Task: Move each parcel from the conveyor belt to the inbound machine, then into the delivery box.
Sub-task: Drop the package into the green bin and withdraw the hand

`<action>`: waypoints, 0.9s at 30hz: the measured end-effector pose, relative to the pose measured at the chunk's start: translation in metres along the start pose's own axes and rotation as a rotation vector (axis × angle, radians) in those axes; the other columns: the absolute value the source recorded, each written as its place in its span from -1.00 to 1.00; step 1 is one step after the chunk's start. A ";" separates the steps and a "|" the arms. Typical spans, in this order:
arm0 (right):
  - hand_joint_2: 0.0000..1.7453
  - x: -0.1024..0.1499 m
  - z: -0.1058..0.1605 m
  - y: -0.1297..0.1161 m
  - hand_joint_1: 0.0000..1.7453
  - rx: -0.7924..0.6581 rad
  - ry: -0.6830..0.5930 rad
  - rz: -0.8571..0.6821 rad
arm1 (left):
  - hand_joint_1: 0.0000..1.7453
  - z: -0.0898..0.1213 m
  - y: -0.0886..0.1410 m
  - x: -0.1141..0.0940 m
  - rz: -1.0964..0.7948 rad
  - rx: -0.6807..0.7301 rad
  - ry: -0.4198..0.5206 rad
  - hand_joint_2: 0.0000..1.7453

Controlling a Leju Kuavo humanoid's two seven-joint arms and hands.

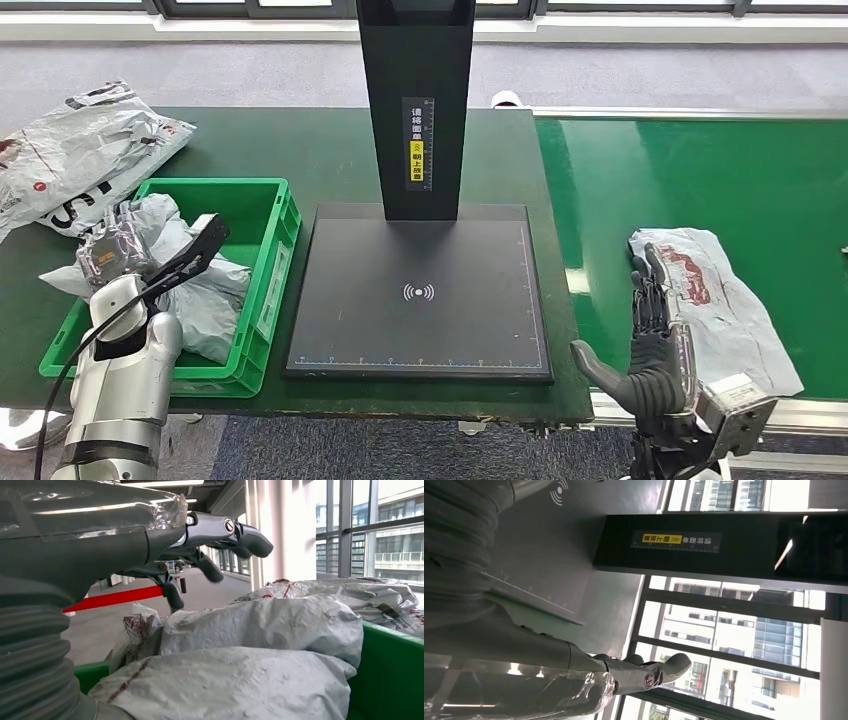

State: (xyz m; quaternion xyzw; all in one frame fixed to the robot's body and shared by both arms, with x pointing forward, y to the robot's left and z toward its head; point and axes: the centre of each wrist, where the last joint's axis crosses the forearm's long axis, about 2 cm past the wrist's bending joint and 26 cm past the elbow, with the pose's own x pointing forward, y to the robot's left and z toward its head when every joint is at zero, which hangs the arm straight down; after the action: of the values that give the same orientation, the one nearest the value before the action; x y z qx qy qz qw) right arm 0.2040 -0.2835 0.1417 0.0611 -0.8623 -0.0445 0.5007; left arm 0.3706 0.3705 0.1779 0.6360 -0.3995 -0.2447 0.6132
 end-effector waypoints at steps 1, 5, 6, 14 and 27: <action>1.00 0.000 0.000 0.000 -1.00 0.000 0.002 -0.001 | -1.00 0.000 0.000 0.000 -0.001 -0.002 0.000 1.00; 1.00 -0.002 0.001 0.000 -1.00 0.000 0.008 -0.001 | -1.00 -0.001 0.000 -0.002 0.002 -0.004 -0.015 1.00; 1.00 -0.002 0.001 0.000 -1.00 -0.001 0.009 -0.001 | -1.00 -0.001 0.000 -0.003 0.004 -0.003 -0.021 1.00; 1.00 -0.003 0.001 -0.001 -1.00 -0.005 0.012 -0.001 | -1.00 -0.002 0.001 -0.004 0.021 -0.005 -0.035 1.00; 1.00 -0.004 0.006 -0.005 -1.00 -0.042 0.025 -0.005 | -1.00 0.008 0.037 0.023 2.101 -0.457 -0.829 1.00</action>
State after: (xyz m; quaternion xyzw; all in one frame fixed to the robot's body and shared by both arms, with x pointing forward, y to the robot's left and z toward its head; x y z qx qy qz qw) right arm 0.2014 -0.2875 0.1349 0.0534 -0.8548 -0.0631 0.5123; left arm 0.3697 0.3496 0.2169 -0.2658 -0.8493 0.1299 0.4372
